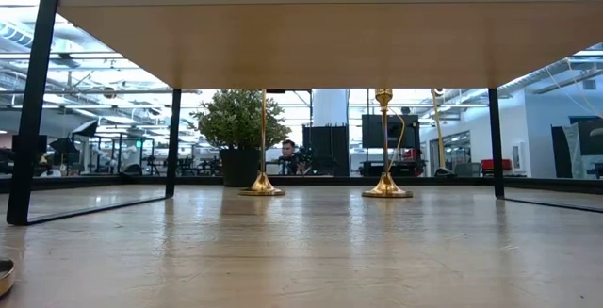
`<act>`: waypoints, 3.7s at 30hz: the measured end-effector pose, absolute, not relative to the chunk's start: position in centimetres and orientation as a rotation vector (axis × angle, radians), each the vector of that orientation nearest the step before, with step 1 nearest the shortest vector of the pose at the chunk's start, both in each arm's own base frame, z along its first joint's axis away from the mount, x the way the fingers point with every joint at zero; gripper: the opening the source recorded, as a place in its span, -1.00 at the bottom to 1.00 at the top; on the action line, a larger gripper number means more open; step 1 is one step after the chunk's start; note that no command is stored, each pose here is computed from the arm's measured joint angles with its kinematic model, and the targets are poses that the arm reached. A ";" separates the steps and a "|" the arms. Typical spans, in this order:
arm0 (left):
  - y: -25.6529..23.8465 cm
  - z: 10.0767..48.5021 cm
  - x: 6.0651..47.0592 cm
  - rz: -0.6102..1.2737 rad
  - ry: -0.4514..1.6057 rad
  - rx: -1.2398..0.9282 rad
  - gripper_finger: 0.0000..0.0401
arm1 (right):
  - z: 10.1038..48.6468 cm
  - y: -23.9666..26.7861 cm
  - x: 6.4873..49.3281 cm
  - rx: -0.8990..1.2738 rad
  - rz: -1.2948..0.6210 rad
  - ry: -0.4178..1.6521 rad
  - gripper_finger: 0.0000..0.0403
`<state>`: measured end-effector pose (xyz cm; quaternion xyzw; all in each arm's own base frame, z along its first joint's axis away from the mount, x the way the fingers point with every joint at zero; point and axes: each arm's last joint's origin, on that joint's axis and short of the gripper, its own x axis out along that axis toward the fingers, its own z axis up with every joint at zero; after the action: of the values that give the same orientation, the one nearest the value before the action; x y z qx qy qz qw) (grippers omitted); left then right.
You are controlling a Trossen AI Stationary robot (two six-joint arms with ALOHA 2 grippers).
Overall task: Pick & Place candle stick holders
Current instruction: Put the blue scented candle on the shelf aligned with the orange scented candle
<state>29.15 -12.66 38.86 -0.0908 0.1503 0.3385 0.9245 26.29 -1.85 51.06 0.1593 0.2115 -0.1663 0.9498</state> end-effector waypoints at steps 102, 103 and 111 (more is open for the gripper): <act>-18.4 21.7 38.1 0.283 0.297 -0.106 0.49 | 45.3 12.0 28.0 0.277 -0.072 0.334 0.95; -18.4 21.6 38.0 0.282 0.303 -0.105 0.49 | 45.3 12.0 28.0 0.275 -0.071 0.332 0.95; -18.8 21.4 37.6 0.295 0.314 -0.130 0.52 | 45.4 12.1 28.1 0.265 -0.066 0.321 0.95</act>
<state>37.65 -18.85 21.44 -0.0642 0.1559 0.1464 0.9747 28.05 12.06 45.39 0.1317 0.1591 -0.0329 0.9779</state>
